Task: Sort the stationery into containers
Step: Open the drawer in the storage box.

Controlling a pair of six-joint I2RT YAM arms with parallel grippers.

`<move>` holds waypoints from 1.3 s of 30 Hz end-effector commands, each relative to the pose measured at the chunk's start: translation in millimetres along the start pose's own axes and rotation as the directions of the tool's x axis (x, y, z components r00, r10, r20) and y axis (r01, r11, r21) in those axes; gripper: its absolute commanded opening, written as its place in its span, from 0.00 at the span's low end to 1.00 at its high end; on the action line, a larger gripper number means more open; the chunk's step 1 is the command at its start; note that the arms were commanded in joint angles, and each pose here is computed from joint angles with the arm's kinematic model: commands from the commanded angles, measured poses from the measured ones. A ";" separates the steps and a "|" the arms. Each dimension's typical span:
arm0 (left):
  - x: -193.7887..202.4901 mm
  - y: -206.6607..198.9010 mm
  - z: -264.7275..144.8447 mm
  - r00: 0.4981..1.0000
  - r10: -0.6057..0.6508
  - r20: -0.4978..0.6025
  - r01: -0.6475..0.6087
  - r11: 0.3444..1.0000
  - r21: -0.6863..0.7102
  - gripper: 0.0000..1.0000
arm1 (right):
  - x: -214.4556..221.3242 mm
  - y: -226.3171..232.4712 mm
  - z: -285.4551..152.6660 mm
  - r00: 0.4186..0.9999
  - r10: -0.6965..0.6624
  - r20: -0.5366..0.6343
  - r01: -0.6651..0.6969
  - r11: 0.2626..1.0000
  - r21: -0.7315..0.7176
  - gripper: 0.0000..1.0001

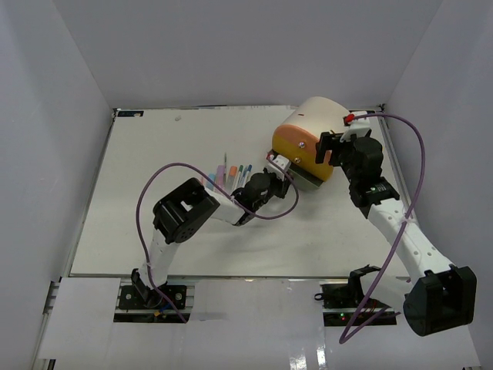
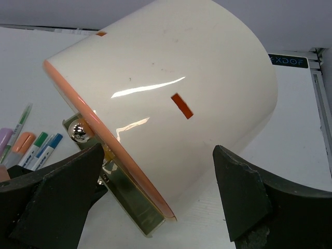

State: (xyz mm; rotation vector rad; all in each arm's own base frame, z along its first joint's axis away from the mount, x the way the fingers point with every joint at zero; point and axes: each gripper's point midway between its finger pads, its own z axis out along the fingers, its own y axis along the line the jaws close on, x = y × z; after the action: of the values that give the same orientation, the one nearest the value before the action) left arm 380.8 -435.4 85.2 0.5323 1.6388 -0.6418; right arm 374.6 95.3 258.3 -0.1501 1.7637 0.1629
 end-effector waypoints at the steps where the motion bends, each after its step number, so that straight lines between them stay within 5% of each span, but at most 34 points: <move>1: -18.0 -2.6 -11.3 1.000 -0.022 0.008 0.022 1.000 0.012 0.18 | -21.9 -3.5 3.8 0.997 -0.004 0.080 0.002 1.000 0.030 0.92; 31: 17.0 -9.0 -55.9 0.990 -0.082 -0.115 0.084 0.996 0.011 0.22 | -9.6 0.2 12.3 0.999 0.002 0.045 -0.004 0.999 0.034 0.91; 37: 16.7 -8.5 -58.0 0.989 -0.077 -0.124 0.078 0.997 0.006 0.34 | -13.1 3.3 9.1 0.999 -0.004 0.044 0.003 1.000 0.016 0.91; 39: 15.5 -7.4 -58.6 0.989 -0.073 -0.129 0.073 0.997 -0.001 0.48 | -17.6 4.8 6.8 0.999 -0.009 0.053 0.009 1.000 0.004 0.91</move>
State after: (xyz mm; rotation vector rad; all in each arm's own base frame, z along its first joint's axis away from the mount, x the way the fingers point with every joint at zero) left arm 343.8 -408.9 82.0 0.5073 1.7212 -0.6880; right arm 381.6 102.7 250.0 -0.1565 1.7738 0.1606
